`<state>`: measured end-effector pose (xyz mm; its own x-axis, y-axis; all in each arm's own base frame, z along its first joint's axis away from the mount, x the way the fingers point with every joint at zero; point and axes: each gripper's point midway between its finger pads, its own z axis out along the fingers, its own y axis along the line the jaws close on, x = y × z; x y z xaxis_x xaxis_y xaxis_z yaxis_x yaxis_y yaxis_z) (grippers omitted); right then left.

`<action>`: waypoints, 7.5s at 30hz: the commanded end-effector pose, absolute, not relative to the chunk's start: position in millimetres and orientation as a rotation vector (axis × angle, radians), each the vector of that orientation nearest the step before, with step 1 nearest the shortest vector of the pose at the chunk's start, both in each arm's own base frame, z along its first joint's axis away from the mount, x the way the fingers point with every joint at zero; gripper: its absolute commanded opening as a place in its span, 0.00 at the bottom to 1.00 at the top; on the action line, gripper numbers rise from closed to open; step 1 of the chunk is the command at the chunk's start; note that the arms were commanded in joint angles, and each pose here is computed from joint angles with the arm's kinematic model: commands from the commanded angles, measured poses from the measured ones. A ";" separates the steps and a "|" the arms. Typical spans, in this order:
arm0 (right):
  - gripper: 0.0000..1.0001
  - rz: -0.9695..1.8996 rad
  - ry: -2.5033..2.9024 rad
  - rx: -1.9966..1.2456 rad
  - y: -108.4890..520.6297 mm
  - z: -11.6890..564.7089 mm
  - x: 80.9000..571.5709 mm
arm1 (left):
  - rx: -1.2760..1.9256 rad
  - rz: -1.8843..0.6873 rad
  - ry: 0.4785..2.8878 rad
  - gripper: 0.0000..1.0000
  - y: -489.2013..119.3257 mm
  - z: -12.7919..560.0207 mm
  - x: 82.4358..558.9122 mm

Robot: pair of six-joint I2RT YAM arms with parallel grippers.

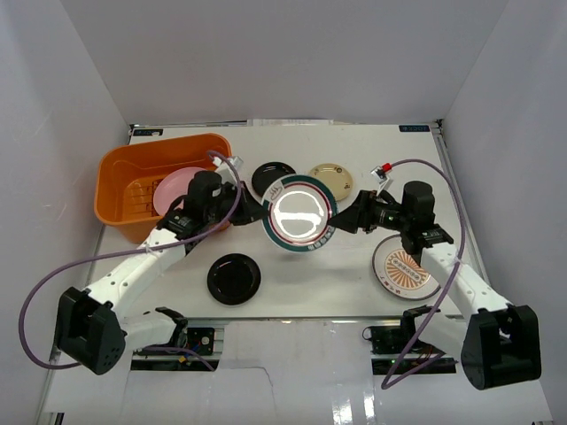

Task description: Place the plates into the plastic bin on the countertop

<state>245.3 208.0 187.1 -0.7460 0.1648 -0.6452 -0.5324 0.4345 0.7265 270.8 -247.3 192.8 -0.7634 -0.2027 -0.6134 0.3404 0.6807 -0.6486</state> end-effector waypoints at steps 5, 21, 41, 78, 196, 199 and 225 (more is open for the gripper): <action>0.97 1.183 1.917 -0.323 195.1 238.9 250.4 | -0.291 -0.854 1.843 0.00 -125.4 320.4 334.8; 0.93 0.916 2.041 -0.164 162.1 184.5 258.3 | -0.950 -0.367 1.770 0.00 66.6 229.1 354.2; 0.96 -0.049 1.989 0.746 -16.4 111.7 264.7 | -0.896 -0.361 1.795 0.93 67.0 218.0 363.8; 0.72 0.602 2.132 1.060 18.2 10.6 221.9 | 0.104 -1.133 1.717 0.98 -174.2 337.3 240.9; 0.08 1.383 1.906 -0.275 321.5 220.7 191.0 | 0.127 -1.105 1.975 0.85 -146.8 262.7 215.4; 0.08 1.417 1.871 -0.284 323.6 239.9 197.9 | 0.176 -1.156 2.003 0.86 -156.5 256.7 210.8; 0.76 1.046 1.941 -0.154 240.6 212.1 257.9 | -0.450 -0.743 1.824 0.00 -56.1 293.8 346.5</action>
